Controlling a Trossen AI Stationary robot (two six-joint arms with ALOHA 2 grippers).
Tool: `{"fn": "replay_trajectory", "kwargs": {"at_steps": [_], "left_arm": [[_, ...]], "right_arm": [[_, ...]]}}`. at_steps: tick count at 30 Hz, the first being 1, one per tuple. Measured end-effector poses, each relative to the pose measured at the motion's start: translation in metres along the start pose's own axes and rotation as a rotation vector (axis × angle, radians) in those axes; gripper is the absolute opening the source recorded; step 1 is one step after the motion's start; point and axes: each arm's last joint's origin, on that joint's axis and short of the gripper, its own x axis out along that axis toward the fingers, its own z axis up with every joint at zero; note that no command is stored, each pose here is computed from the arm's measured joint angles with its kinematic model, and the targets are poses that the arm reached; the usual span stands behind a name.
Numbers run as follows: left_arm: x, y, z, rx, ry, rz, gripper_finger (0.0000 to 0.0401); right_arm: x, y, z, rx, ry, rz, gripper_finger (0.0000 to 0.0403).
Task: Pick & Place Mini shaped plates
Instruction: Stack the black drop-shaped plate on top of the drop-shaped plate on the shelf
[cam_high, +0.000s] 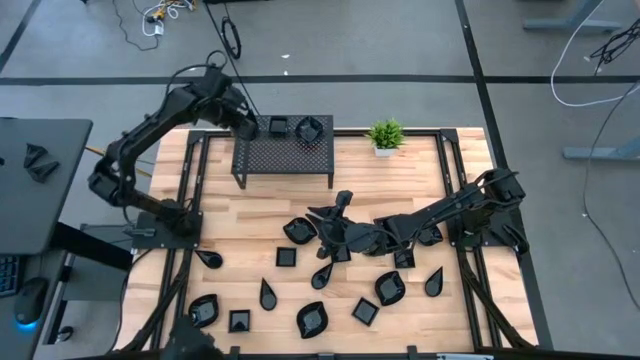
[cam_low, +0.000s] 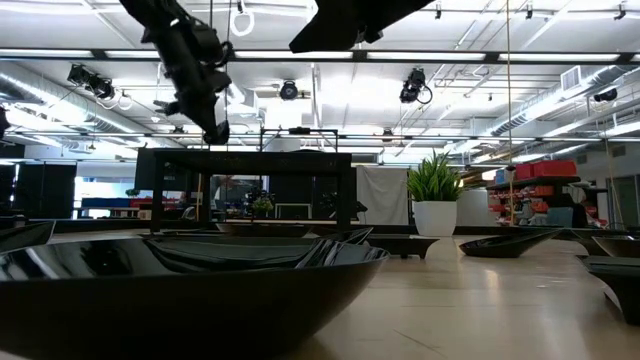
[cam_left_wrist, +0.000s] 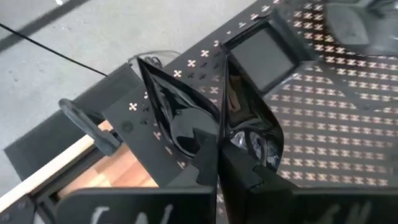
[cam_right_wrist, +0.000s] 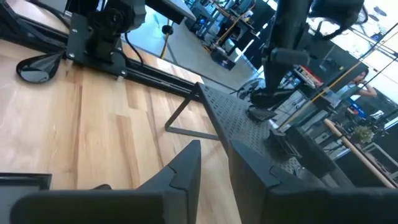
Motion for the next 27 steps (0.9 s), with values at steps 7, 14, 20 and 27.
{"fn": "replay_trajectory", "kwargs": {"at_steps": [7,14,20,27], "left_arm": [[0.015,0.018,0.003,0.004,0.005,0.013,0.0009],[0.015,0.023,0.006,-0.003,-0.021,0.028,0.0009],[0.015,0.023,0.006,-0.009,-0.022,0.029,0.0009],[0.016,0.023,0.006,-0.009,-0.02,0.031,0.001]], "right_arm": [[0.001,-0.002,0.001,0.013,-0.013,-0.001,0.0084],[0.001,-0.001,0.002,0.02,-0.035,0.031,0.0084],[0.001,-0.001,0.002,0.02,-0.035,0.031,0.0084],[0.001,-0.001,0.003,0.02,-0.035,0.031,0.0084]]}}
